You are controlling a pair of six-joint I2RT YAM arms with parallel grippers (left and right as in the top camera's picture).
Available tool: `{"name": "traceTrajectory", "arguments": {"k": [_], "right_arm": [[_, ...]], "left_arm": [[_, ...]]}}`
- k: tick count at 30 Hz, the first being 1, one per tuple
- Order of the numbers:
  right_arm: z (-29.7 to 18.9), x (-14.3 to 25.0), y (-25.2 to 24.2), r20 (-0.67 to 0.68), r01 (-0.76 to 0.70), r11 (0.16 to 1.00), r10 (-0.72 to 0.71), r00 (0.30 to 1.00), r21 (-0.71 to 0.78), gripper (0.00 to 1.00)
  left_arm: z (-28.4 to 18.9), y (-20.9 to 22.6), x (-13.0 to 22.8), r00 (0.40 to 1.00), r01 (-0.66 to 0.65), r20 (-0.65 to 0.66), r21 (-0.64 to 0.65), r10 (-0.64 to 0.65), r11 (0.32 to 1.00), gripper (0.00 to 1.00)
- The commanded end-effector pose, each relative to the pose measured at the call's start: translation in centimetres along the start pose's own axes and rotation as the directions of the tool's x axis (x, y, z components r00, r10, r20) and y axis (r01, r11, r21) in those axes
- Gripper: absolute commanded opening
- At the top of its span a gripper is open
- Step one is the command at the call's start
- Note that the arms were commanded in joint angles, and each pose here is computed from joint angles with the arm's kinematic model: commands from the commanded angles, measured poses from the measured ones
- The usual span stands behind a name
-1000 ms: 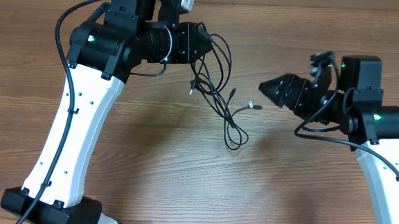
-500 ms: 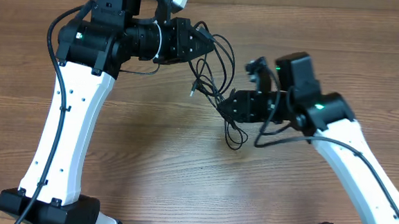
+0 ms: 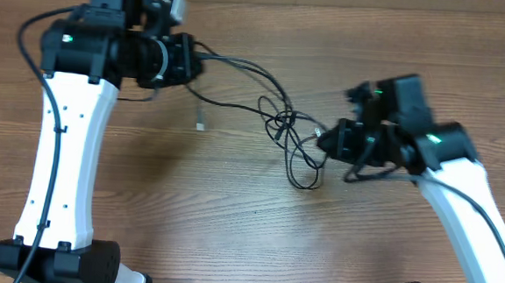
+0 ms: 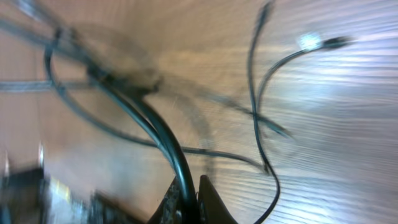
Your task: Untangle cables
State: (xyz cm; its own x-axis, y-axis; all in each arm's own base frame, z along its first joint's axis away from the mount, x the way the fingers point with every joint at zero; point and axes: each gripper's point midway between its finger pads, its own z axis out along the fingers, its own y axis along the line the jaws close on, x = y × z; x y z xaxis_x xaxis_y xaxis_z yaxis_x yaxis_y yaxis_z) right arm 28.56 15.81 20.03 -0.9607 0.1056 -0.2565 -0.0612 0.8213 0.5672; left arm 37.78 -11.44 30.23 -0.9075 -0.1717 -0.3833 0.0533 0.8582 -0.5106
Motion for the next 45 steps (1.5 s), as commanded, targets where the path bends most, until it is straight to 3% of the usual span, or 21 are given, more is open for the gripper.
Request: {"name": "traceTrajectory", "arguments": {"k": [1,3,7,9,10,11,12,13,16,26,33,38,45], "right_arm": [[-6.1,-1.6,-0.7,0.246,-0.136,0.988,0.115,0.963,0.073,0.04],[-7.7,-1.4,0.0,0.295,-0.145,0.988,0.126,0.947,0.045,0.04],[-10.6,-0.8,2.6,0.357,-0.078,0.996,0.088,0.930,-0.042,0.04],[-12.1,-0.5,4.4,0.370,-0.030,0.994,0.066,0.927,-0.103,0.04],[-13.0,-0.5,5.5,0.380,0.002,0.990,0.052,0.923,-0.139,0.04],[-14.2,-0.4,7.0,0.393,0.037,0.981,0.041,0.919,-0.188,0.04],[-14.9,-0.2,7.8,0.396,0.042,0.976,0.048,0.917,-0.215,0.04],[-15.3,-0.2,8.3,0.395,0.040,0.971,0.058,0.917,-0.236,0.04],[-15.1,0.1,8.8,0.376,0.036,0.966,0.065,0.924,-0.255,0.04],[-12.7,-1.8,12.5,0.305,0.003,0.936,0.112,0.946,-0.353,0.04],[-12.9,-2.3,9.2,0.358,-0.140,0.968,0.209,0.910,-0.210,0.04],[-11.7,-2.1,7.3,0.341,-0.202,0.971,0.235,0.910,-0.128,0.04],[-9.8,-2.1,4.0,0.333,-0.289,0.957,0.265,0.905,0.022,0.04]], "left_arm": [[-1.5,6.3,-1.7,0.997,-0.006,0.078,-0.301,0.031,0.954,0.04],[-1.7,6.8,-1.8,0.996,-0.009,0.080,-0.333,0.038,0.943,0.04],[-1.0,5.1,-1.0,0.988,-0.145,0.016,-0.256,0.154,0.956,0.04],[-0.8,5.0,-0.8,0.986,-0.163,-0.001,-0.256,0.169,0.953,0.09],[-0.5,4.9,-0.8,0.985,-0.168,-0.007,-0.246,0.171,0.955,0.18],[0.1,3.6,-0.4,0.974,-0.226,-0.031,-0.165,0.223,0.960,0.44],[0.6,2.4,0.0,0.962,-0.271,-0.047,-0.091,0.268,0.958,0.57],[1.1,0.5,0.6,0.945,-0.323,-0.055,0.018,0.323,0.946,0.64],[1.7,-2.9,1.8,0.912,-0.390,-0.049,0.202,0.407,0.899,0.72],[7.6,-7.4,5.2,0.882,-0.335,-0.191,0.388,0.430,0.859,0.70],[10.6,-9.6,6.1,0.871,-0.266,-0.223,0.534,0.437,0.802,0.70],[13.4,-9.0,7.7,0.850,-0.215,-0.315,0.522,0.421,0.825,0.68],[15.9,-6.6,9.4,0.821,-0.207,-0.427,0.396,0.380,0.894,0.65]]}}
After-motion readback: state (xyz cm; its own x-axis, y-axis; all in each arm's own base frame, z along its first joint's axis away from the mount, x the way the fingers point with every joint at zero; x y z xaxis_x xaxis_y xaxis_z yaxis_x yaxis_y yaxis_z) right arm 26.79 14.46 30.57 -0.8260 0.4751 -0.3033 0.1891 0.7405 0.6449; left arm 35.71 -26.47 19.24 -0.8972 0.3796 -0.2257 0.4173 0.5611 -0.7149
